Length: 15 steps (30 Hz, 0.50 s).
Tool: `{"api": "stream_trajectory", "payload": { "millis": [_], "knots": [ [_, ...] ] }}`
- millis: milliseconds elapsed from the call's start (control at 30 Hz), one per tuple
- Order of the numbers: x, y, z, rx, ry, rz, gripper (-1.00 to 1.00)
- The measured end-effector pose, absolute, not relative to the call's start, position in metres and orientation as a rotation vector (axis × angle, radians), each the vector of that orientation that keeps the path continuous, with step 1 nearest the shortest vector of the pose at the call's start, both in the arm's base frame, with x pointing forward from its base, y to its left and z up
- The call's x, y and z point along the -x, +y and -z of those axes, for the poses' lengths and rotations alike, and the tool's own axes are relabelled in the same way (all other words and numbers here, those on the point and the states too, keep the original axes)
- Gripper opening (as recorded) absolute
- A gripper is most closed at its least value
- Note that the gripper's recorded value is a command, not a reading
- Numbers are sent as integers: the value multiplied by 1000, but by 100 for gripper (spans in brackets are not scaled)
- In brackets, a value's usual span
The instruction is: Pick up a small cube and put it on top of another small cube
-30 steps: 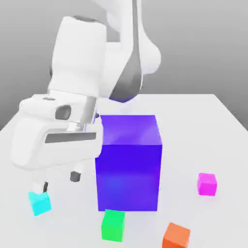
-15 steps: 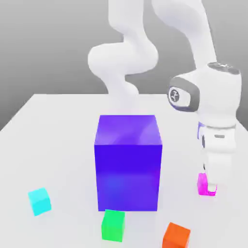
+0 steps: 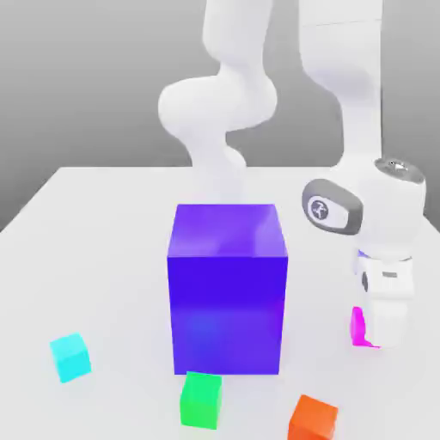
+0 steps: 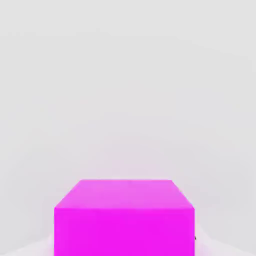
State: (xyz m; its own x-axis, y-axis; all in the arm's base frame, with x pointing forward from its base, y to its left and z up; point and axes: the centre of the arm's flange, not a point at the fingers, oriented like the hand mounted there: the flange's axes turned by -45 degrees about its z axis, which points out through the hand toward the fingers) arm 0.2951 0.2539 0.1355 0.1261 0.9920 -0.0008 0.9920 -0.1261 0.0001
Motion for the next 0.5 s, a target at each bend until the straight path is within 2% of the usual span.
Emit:
{"api": "stream_trajectory", "payload": {
  "millis": [200,333,433,500],
  "knots": [
    [-304,246,-188,-2394,2031,1,-100],
    [-373,170,-207,-2683,1625,1,-100],
    [-430,91,-236,-2917,1172,-62,-100],
    [-453,36,-251,-3016,895,-87,-100]
  ]
}}
